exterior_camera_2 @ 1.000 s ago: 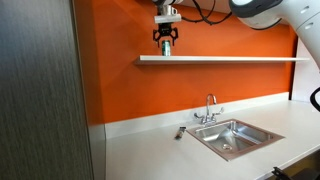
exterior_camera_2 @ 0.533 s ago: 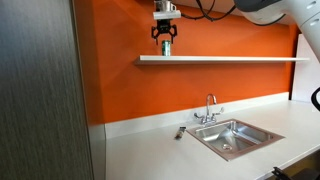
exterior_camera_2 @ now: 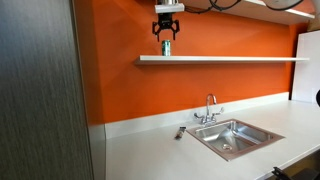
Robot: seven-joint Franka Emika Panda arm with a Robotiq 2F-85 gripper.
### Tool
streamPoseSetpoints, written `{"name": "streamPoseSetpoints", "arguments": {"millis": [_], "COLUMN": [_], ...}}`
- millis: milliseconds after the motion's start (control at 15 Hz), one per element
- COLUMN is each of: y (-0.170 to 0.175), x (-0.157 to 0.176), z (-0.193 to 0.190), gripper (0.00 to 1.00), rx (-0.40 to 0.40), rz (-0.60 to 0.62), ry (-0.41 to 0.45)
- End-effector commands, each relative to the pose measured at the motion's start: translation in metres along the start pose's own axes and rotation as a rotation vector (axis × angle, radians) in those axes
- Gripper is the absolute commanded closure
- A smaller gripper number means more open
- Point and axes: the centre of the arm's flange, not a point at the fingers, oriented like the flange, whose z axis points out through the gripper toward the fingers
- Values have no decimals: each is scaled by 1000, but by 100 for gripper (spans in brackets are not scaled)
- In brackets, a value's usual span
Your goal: Put the can in the bottom shelf
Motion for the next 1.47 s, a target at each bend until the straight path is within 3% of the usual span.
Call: {"name": "streamPoseSetpoints", "arguments": {"millis": [0, 667, 1400], "y": [13, 20, 38], "x": [-57, -168, -273], "z": [-3, -18, 28], "gripper": [0, 0, 0], "rx": [22, 6, -22], "rz": [-13, -57, -30], "ry": [2, -36, -142]}}
